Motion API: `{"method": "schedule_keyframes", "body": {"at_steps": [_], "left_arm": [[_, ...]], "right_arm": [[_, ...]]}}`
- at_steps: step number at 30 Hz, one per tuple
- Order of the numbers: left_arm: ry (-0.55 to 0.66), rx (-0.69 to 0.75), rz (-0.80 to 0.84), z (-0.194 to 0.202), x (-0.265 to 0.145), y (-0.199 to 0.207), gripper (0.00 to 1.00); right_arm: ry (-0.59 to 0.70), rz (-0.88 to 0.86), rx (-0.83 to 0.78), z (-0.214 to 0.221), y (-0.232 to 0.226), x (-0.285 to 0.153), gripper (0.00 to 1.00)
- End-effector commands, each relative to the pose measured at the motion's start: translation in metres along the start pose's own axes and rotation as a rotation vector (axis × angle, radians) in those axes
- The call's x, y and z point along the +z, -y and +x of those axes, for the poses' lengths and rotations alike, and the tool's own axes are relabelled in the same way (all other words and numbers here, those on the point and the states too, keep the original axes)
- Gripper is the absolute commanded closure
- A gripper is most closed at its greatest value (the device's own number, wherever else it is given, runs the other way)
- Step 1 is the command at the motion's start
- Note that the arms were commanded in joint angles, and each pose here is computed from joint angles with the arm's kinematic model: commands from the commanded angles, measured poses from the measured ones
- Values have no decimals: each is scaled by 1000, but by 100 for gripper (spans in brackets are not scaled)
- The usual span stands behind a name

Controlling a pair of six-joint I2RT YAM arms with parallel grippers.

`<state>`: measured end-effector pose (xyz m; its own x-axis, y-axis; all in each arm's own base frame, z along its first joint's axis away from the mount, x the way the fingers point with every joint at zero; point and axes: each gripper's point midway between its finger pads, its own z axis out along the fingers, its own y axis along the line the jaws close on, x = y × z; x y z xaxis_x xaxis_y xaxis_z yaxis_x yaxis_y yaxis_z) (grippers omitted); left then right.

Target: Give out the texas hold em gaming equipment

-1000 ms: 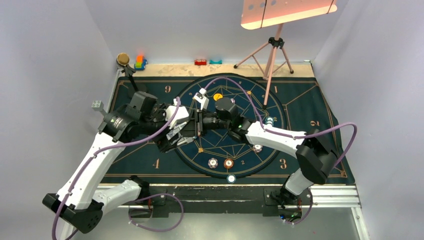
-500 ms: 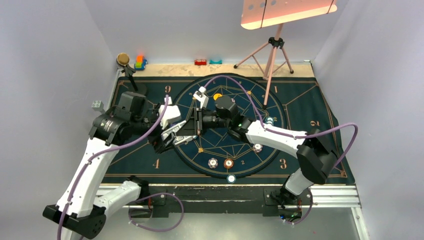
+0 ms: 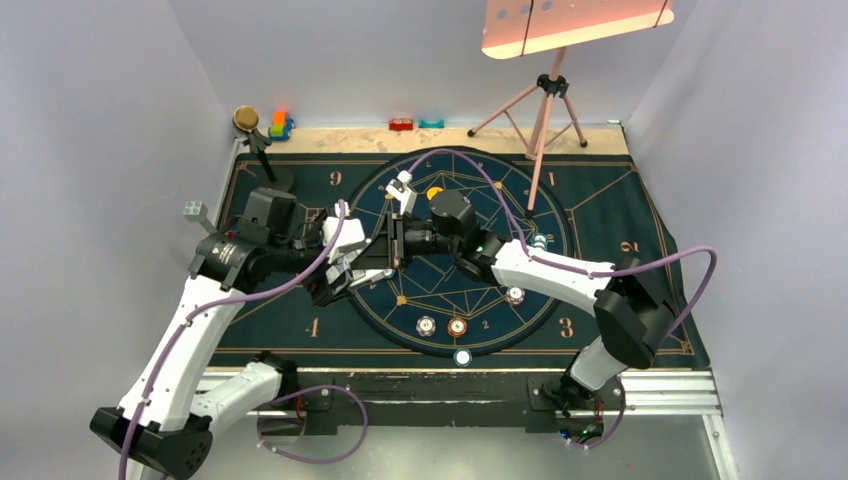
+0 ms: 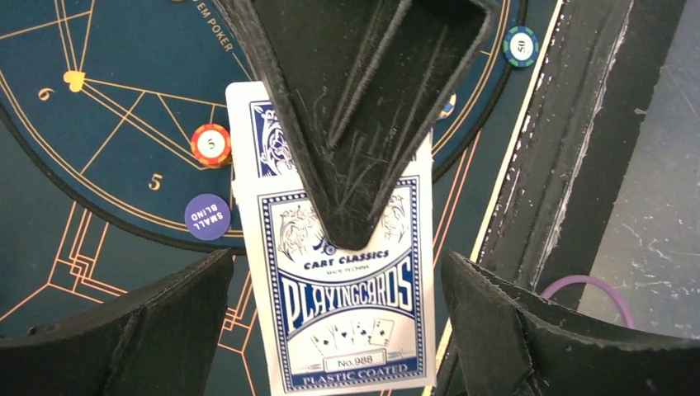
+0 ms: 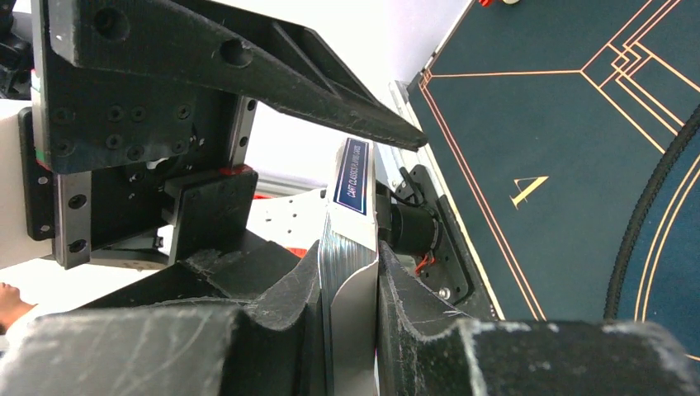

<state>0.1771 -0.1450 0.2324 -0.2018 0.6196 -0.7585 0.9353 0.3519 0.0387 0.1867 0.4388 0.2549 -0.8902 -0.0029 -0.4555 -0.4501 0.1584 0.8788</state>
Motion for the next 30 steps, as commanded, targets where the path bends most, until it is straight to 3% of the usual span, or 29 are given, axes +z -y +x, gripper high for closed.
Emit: {"method": "schedule_keyframes", "body": {"at_steps": [1,5,7,15,17,20,23,30], "left_arm": [[47,65,-24,-15,2,-13,0],[66,61,55,-19,2,0,0],[72,58,83,-18,1,7,5],[50,61,72,-9,-4,13,44],[48,58,66,-9,-7,15,50],[35,48,68,-4,-10,20,58],[6,27,101,5,-11,29,58],[-16,-24,126,17,-6,37,51]], "right_arm": [[28,-116,-59,-16,-43,-2,94],[26,-118,-47,-17,-43,1,94],[26,-122,-42,-18,-44,3,93],[19,-105,-21,-17,-40,7,91],[12,-88,-12,-16,-35,8,88],[-2,-56,-8,-12,-27,8,69],[-1,-35,-13,-10,-23,3,56],[-7,-12,-16,-6,-16,-3,43]]}}
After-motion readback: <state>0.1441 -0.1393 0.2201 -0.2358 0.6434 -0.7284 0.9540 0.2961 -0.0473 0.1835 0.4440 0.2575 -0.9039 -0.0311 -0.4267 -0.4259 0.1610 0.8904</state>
